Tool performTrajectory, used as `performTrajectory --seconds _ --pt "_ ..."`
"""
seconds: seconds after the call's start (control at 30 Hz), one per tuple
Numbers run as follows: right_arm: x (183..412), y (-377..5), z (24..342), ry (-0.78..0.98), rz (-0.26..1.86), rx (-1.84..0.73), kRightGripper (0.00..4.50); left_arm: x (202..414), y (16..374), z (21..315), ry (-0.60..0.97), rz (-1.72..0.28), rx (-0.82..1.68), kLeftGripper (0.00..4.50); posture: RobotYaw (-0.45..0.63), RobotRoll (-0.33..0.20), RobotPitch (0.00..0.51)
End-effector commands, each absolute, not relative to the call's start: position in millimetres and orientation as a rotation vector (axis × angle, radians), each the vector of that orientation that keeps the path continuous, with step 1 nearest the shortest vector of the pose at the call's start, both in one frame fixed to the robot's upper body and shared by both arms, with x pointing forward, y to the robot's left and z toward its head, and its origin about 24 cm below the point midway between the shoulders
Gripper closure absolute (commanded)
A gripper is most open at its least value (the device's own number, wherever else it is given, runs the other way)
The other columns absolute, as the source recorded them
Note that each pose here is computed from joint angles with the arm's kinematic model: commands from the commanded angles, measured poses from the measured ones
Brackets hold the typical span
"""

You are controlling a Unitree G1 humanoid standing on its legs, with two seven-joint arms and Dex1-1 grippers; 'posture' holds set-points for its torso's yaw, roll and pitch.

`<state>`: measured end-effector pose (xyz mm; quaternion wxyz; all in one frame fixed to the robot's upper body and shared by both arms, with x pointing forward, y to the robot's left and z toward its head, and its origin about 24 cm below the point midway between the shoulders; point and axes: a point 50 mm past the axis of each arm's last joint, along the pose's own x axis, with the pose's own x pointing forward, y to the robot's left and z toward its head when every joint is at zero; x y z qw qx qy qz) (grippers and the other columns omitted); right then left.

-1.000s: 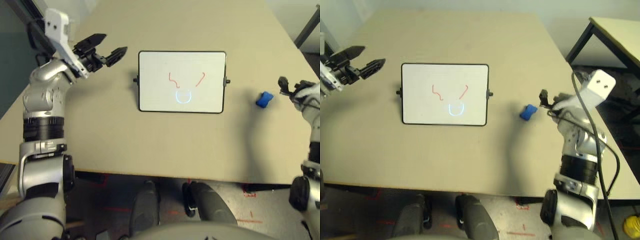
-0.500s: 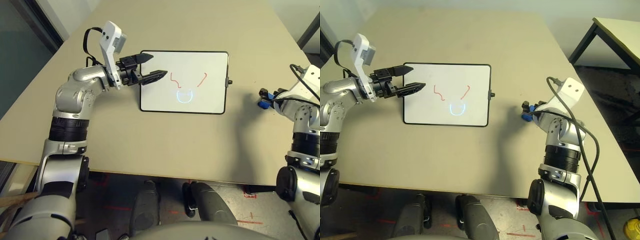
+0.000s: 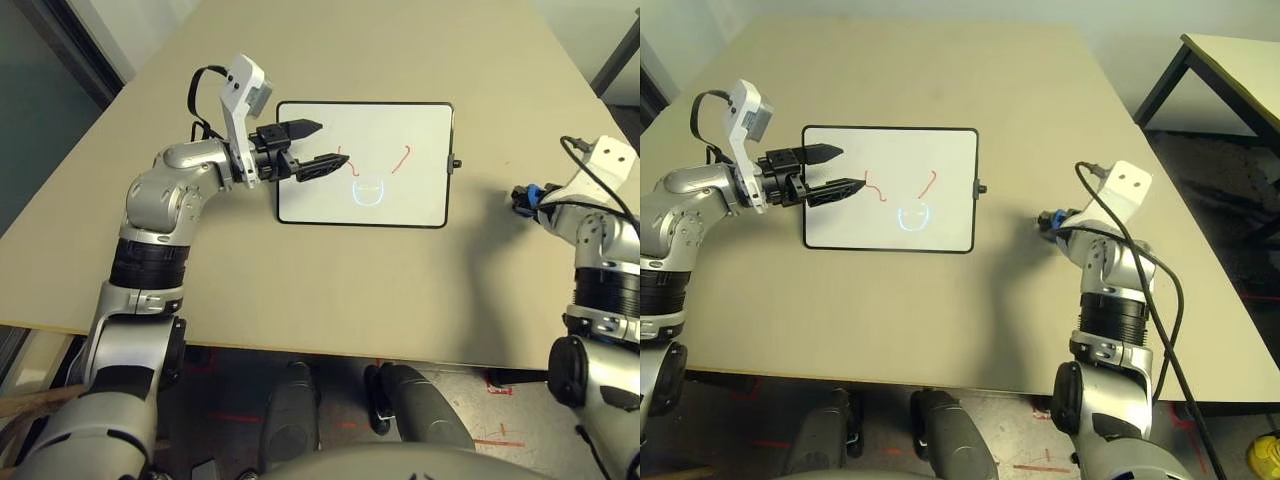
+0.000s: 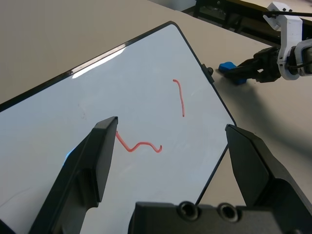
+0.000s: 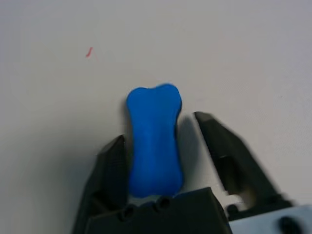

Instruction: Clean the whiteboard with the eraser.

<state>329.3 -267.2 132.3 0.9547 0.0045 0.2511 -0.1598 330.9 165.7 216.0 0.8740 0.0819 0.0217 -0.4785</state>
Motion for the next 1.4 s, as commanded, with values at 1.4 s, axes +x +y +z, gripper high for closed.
performTrajectory --seconds 1.4 --pt "338 -128 161 0.298 0.471 -0.420 4.28 323 170 211 0.105 -0.985 0.214 0.00 -0.04 0.000 0.096"
